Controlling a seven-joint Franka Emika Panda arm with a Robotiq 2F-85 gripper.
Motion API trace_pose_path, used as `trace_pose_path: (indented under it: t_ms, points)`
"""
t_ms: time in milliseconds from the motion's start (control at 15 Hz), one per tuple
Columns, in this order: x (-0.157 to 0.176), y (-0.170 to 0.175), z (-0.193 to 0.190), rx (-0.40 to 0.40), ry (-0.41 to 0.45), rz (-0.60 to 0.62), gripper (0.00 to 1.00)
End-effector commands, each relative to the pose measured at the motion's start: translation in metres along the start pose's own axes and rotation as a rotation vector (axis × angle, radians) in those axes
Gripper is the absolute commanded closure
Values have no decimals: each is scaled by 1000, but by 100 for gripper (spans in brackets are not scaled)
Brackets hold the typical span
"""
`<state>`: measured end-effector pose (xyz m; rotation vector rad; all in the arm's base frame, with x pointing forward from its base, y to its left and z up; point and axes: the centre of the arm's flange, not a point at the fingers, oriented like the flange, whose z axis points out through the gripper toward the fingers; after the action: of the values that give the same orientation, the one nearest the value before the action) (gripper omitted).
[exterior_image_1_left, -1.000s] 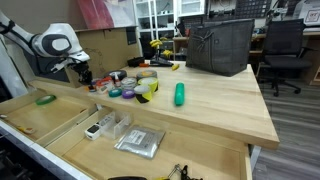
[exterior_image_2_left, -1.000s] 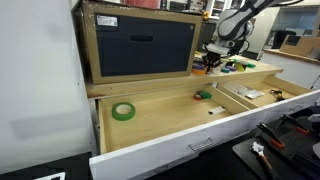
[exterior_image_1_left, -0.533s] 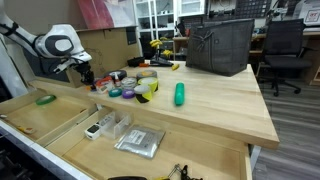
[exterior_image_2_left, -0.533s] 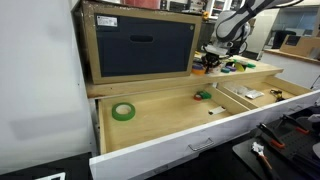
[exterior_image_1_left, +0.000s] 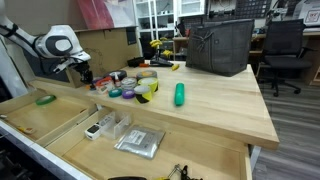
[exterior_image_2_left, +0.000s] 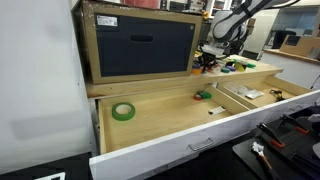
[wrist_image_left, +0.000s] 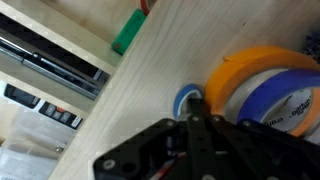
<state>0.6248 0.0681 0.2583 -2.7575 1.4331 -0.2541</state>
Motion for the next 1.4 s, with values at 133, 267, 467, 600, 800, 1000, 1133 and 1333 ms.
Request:
trace_pose_path:
  t_ms: [133,267,467,600,800,1000,1133,1333]
  points:
    - [-25,9,8,-53,-45,-16,74]
    - [-29,14,6,-62,-52,-15,66]
    - [-33,23,6,-71,-61,-12,46]
    - [-36,30,9,-80,-68,-11,29]
    - [-38,39,11,-92,-71,-10,7]
    - [-40,45,12,-102,-76,-14,0]
    - [-41,45,10,-101,-70,-18,0]
    - [-42,43,5,-100,-52,-29,18]
